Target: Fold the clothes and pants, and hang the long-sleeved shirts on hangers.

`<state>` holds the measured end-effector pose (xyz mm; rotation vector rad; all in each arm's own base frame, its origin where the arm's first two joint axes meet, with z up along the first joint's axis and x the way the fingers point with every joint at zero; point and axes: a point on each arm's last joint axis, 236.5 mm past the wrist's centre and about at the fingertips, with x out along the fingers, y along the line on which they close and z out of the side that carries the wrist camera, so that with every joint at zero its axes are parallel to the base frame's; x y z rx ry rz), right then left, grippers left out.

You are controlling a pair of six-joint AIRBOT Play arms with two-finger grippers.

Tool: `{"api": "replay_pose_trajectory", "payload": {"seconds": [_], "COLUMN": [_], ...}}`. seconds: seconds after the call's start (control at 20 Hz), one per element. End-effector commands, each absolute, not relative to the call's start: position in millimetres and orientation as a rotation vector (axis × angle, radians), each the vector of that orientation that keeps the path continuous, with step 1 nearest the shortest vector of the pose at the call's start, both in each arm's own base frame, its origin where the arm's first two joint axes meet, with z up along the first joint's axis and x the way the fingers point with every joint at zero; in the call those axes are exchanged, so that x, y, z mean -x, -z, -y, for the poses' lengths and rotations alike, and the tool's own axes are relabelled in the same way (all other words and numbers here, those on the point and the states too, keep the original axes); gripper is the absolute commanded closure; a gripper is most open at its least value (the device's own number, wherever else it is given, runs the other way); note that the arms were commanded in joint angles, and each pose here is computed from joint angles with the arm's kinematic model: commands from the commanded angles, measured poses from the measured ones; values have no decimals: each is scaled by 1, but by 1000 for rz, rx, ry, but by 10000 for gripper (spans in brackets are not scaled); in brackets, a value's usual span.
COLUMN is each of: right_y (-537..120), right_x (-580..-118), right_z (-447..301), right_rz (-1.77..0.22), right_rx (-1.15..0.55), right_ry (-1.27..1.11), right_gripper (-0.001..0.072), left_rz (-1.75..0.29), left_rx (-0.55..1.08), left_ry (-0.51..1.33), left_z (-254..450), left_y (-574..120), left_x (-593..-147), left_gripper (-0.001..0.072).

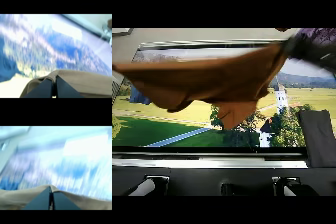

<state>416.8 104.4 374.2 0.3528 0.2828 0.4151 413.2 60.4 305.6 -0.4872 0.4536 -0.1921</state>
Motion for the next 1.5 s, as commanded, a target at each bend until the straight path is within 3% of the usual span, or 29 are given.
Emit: {"api": "replay_pose_trajectory", "payload": {"seconds": [0.0,0.2,0.4,0.6,0.85,1.05,1.25,1.45], "right_y": [-503,-567,-576,-518,-314,-152,-38,28], "right_x": [-328,-232,-211,-284,-434,-522,-572,-578], "right_z": [-63,-42,-35,-39,-52,-67,-98,-124], "right_rz": [-9,193,230,-20,-657,-960,-1057,-1139], "right_rx": [-206,-149,-201,-312,-373,-394,-435,-471], "right_ry": [-269,-196,-177,-165,-111,-73,-47,-22], "right_gripper": [684,684,684,684,683,683,683,682], "left_rz": [-198,49,70,-102,-574,-860,-926,-1028], "left_rx": [269,132,146,227,352,390,432,431], "left_ry": [34,-215,-299,-196,-10,31,24,53], "left_z": [-49,-58,-61,-66,-68,-55,-32,-6], "left_y": [-428,-496,-498,-448,-277,-125,-32,23], "left_x": [-333,-241,-210,-267,-398,-486,-539,-543], "left_gripper": [695,695,694,695,694,695,694,693]}}
